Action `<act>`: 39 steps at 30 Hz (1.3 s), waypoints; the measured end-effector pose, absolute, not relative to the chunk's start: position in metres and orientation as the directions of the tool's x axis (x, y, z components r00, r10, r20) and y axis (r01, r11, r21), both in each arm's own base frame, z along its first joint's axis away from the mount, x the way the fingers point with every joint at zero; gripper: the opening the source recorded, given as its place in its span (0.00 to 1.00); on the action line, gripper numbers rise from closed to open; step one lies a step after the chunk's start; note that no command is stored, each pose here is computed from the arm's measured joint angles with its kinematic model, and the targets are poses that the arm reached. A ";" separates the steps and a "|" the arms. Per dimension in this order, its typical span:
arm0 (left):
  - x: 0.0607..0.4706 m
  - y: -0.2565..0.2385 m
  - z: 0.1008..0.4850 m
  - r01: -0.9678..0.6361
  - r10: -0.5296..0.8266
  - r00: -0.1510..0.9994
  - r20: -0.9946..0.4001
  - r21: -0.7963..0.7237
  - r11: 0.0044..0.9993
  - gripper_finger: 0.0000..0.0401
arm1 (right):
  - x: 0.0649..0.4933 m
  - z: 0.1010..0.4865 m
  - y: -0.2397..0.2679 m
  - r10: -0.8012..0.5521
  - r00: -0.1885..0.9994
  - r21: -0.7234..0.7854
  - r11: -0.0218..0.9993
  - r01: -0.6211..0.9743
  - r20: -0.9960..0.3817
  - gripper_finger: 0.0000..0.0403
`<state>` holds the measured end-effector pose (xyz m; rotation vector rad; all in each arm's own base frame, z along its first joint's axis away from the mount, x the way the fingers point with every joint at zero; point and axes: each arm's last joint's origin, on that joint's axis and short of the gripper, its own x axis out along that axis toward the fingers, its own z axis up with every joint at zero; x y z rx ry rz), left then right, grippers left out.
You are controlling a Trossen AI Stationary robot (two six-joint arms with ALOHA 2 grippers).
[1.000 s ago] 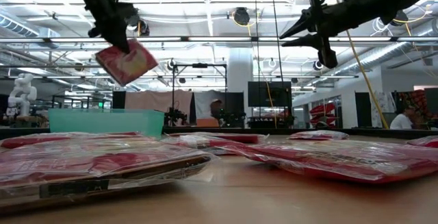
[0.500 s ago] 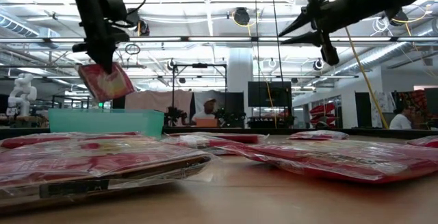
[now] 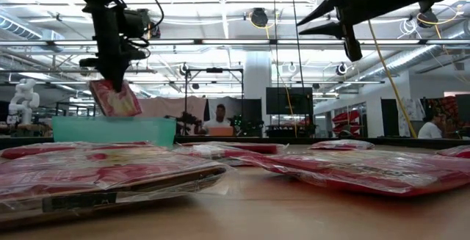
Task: Sort popcorn bags into baskets
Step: Put the red popcorn bag into the blue bin
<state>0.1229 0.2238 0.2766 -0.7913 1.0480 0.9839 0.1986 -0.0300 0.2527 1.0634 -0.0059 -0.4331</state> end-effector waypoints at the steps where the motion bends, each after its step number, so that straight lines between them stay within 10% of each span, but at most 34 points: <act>1: 0.125 0.223 0.277 -0.923 0.265 0.196 -0.944 -0.086 0.375 0.06 | 0.199 0.252 -0.030 -0.349 0.915 0.845 0.410 0.344 -0.203 0.16; 25: 0.162 0.223 0.269 -0.911 0.270 0.303 -0.914 -0.196 0.363 0.06 | 0.190 0.245 -0.062 -0.382 0.882 0.764 0.469 0.443 -0.277 0.16; 39: 0.132 0.223 0.264 -0.967 0.221 0.083 -0.972 -0.025 0.254 0.06 | 0.189 0.241 -0.063 -0.359 0.876 0.755 0.461 0.467 -0.322 0.16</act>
